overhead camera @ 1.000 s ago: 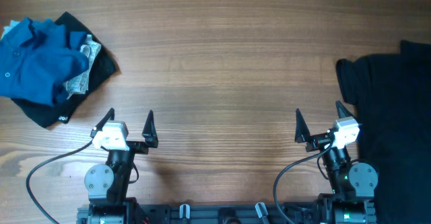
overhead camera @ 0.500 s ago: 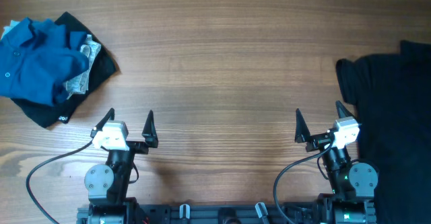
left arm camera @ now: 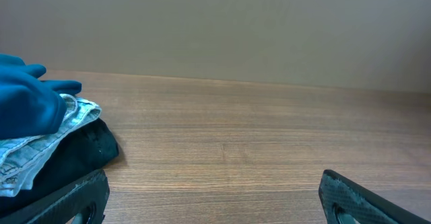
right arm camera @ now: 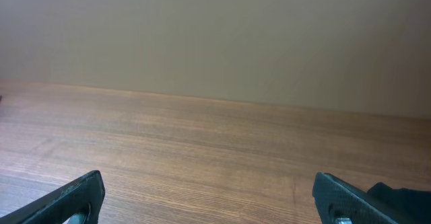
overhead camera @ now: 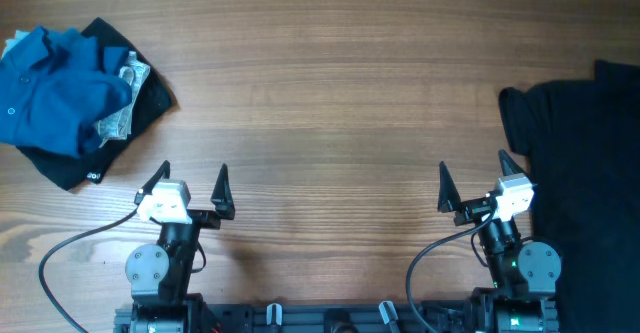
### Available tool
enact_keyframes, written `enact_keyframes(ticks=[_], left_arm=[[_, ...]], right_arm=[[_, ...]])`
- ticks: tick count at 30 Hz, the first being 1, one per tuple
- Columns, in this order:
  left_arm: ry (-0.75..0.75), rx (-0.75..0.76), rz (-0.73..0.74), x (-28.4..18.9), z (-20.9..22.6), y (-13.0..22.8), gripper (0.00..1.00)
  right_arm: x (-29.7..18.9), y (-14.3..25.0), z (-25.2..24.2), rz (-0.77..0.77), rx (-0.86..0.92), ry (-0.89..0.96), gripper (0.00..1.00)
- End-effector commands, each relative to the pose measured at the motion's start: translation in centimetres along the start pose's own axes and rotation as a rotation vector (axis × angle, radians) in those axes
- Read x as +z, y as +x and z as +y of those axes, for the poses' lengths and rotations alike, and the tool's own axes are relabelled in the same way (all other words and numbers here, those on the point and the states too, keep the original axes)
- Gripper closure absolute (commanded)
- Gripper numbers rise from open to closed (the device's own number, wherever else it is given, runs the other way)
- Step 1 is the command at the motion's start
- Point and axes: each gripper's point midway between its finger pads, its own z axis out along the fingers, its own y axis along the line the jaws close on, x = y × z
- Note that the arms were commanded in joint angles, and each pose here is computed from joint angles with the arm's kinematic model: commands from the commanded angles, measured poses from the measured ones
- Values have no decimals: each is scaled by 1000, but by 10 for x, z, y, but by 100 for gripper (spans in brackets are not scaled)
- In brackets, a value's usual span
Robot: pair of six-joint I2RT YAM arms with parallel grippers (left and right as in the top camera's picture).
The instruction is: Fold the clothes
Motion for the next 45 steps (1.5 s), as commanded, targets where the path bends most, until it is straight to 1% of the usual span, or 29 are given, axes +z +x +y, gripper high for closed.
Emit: enact_keyframes(ticks=[1,6,7,8,11,12,13,14,15,16,17,18,20,22,25,26,28,30,33,36,37,39,40,42,45], left_arm=[[4,-13,2,0,0,2,0],[3,-10,-9,0,0,-1,0],[8,-10,0,0,-1,1,0],[14,-11,3,0,-2,2,0],[56,-18,5,0,-9,2,0],[58,-19,5,0,-10,2,0],[57,-36,5,0,-9,2,0],[65,-39,1,0,-11,1,0],[93,-34,-17,-1,-16,-5,0],[112,-30,-37,-2,-20,-11,0],[139,-18,-88,-6,-26,-32,0],[142,-12,-120,-10,-28,-46,0],[105,0,-210,-23,-27,-93,0],[55,-8,-198,-29,-22,-114,0],[-52,-33,-70,-28,-7,-121,0],[-77,-39,-17,-26,-4,-123,0],[-81,-54,80,-16,-5,-130,0],[-82,-98,140,-7,-7,-141,0],[-101,-118,251,13,-5,-146,0],[-89,-146,425,30,-8,-131,0],[-76,-159,490,35,-11,-123,0],[-79,-173,574,45,-9,-109,0],[-84,-180,620,51,-8,-98,0],[-84,-189,660,55,-7,-87,0],[10,-231,713,59,-23,-76,0]], right_arm=[[-1,-3,-3,-13,-5,14,0],[-1,-4,-2,-17,-2,10,0],[-1,-3,2,-14,2,-14,0],[-1,-2,3,-11,26,-20,0],[1,4,3,16,174,-19,0],[2,6,3,26,259,-18,0],[2,8,3,38,393,-15,0],[3,8,4,42,450,-22,0],[3,3,11,32,458,-63,0],[1,-10,23,-1,422,-145,0],[-1,-23,29,-30,393,-189,0],[-2,-34,31,-51,382,-206,0],[-7,-73,32,-105,336,-215,0],[-7,-91,32,-76,326,-210,0],[8,-98,27,85,381,-182,0],[18,-98,25,165,402,-169,0],[40,-94,19,312,437,-145,0],[59,-85,9,448,477,-93,0],[93,-63,-9,681,510,-7,0],[123,-44,-16,827,424,-43,0],[133,-37,-18,852,411,-50,0],[148,-18,-23,899,381,-65,0],[155,-1,-33,931,386,-31,0],[155,26,-64,983,455,136,0],[140,71,-128,1042,623,410,0]])
